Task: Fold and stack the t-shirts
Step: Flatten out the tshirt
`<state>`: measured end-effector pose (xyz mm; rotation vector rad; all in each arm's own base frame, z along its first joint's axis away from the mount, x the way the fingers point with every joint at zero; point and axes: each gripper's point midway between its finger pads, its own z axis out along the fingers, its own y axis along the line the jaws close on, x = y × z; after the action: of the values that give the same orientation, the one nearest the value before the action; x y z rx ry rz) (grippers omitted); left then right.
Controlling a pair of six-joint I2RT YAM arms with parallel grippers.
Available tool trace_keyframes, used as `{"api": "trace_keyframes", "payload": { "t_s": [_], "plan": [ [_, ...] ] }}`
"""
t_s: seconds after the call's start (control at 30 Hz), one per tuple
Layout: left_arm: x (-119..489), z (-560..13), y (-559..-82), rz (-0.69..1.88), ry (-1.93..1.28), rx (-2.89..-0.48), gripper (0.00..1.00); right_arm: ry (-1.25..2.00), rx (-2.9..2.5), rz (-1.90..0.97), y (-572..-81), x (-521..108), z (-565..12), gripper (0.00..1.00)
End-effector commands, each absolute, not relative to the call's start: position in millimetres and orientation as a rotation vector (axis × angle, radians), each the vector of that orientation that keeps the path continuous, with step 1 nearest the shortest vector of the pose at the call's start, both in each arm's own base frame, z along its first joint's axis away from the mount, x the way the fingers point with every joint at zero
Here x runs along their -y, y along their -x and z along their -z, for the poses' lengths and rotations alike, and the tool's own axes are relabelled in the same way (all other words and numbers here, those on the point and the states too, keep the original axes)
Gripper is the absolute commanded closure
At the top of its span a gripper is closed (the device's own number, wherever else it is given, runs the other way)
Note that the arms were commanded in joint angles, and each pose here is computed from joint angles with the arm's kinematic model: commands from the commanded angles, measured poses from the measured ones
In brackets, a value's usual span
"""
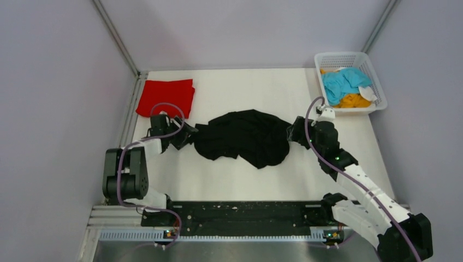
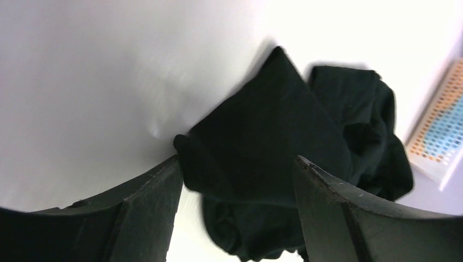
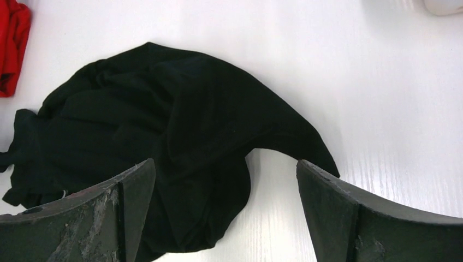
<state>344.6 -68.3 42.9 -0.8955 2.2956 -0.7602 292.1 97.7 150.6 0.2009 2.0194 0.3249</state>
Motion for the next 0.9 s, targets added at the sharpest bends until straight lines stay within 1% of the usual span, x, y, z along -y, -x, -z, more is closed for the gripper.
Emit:
{"api": "trace_keyframes", "payload": {
  "t_s": [0.0,0.07,0.1,0.13,0.17,0.3,0.43,0.57,0.7,0.77,0.87],
  "plan": [
    [89.2,-24.9,-346.7,0.898,0.861,-2.337,0.3,-0.179,-1.937,-0.334,-306.9,-102.5,-170.2,0.04],
    [94.1,-20.7,-352.2,0.94,0.851,-2.335,0.53,-0.123,-1.958,-0.332,-307.8,-113.2,-167.4,0.05],
    [95.5,-19.5,-354.6,0.953,0.849,-2.335,0.71,-0.08,-1.961,-0.325,-307.1,-120.0,-167.6,0.05],
    [96.3,-18.8,-356.5,0.958,0.846,-2.339,0.95,-0.033,-1.958,-0.315,-305.5,-128.9,-168.9,0.06],
    [95.8,-18.8,-358.3,0.956,0.848,-2.34,1.0,0.015,-1.953,-0.311,-303.5,-138.3,-169.5,0.06],
    [87.6,-26.9,-355.2,0.891,0.845,-2.29,1.0,0.152,-1.936,-0.39,-297.8,-179.7,-170.2,0.09],
    [72.5,-41.7,-345.3,0.772,0.848,-2.221,1.0,0.206,-1.975,-0.353,-302.7,-205.1,-156.5,0.12],
    [74.3,-59.8,-336.3,0.767,0.795,-2.172,1.0,0.226,-2.041,-0.241,-312.6,-225.2,-135.3,0.22],
    [74.2,-67.8,-330.7,0.741,0.777,-2.156,1.0,0.192,-2.066,-0.1,-321.0,-237.7,-118.4,0.35],
    [73.7,-69.5,-328.5,0.732,0.775,-2.158,1.0,0.156,-2.105,-0.015,-324.4,-233.0,-105.1,0.38],
    [73.7,-69.6,-325.9,0.731,0.77,-2.16,1.0,0.129,-2.145,0.085,-328.8,-229.0,-89.5,0.38]
  ]
}}
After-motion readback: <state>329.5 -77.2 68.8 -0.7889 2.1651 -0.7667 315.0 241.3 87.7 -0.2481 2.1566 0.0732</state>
